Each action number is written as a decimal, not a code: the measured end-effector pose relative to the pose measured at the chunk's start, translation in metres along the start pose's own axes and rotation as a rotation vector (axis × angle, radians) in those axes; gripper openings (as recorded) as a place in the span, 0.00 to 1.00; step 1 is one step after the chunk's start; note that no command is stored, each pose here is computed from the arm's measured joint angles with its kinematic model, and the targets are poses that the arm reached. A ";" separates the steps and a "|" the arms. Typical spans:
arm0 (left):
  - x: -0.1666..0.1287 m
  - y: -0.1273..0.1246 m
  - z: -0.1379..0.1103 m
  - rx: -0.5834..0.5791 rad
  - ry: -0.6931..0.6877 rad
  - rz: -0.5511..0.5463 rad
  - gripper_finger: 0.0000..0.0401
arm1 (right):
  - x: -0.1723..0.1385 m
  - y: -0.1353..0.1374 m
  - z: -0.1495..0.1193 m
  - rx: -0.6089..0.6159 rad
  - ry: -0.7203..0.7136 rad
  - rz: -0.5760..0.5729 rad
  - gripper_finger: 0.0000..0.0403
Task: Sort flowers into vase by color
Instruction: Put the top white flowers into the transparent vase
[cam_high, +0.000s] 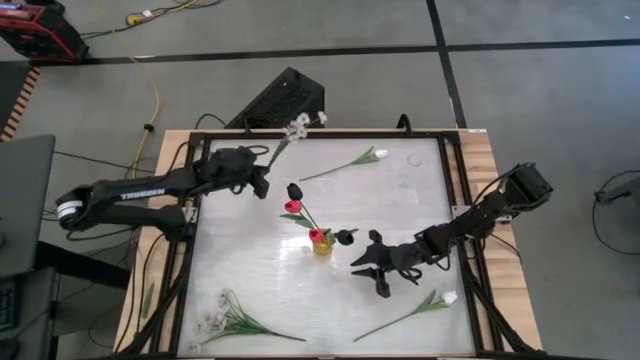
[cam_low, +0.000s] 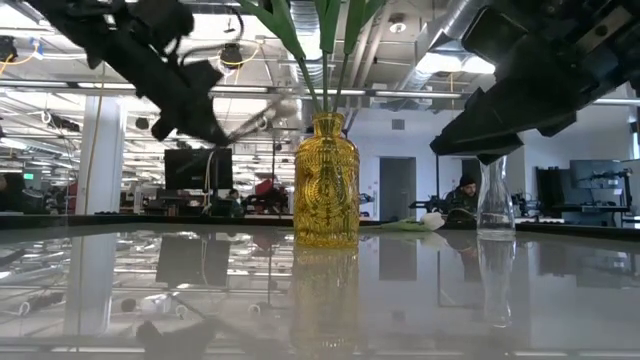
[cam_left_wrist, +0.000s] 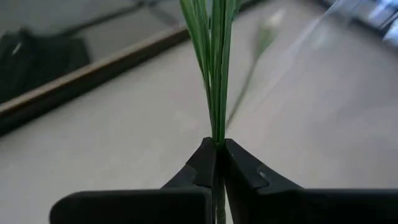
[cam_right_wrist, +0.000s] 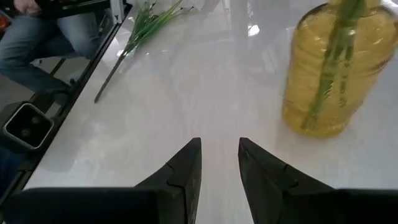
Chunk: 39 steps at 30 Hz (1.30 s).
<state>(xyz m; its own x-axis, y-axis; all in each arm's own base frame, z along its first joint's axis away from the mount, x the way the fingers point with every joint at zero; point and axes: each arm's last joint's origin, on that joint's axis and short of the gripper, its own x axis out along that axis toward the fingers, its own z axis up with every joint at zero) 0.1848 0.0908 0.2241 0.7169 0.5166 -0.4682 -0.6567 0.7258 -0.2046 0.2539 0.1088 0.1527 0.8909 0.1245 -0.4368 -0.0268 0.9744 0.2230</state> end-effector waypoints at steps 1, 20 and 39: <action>-0.002 -0.002 0.000 -0.012 -0.041 -0.029 0.00 | 0.001 -0.005 0.002 0.007 -0.002 -0.017 0.33; 0.037 -0.025 -0.011 -0.099 -0.219 -0.412 0.00 | -0.007 -0.102 0.068 -0.107 0.041 -0.288 0.33; 0.102 -0.059 0.009 -0.114 -0.225 -0.682 0.00 | -0.036 -0.181 0.116 -0.026 -0.371 -0.170 0.55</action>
<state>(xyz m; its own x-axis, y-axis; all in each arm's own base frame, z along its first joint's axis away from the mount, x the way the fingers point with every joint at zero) 0.2987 0.1049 0.1957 0.9983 0.0558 -0.0194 -0.0582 0.8744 -0.4817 0.2788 -0.0935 0.2289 0.9866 -0.1099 -0.1207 0.1276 0.9803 0.1508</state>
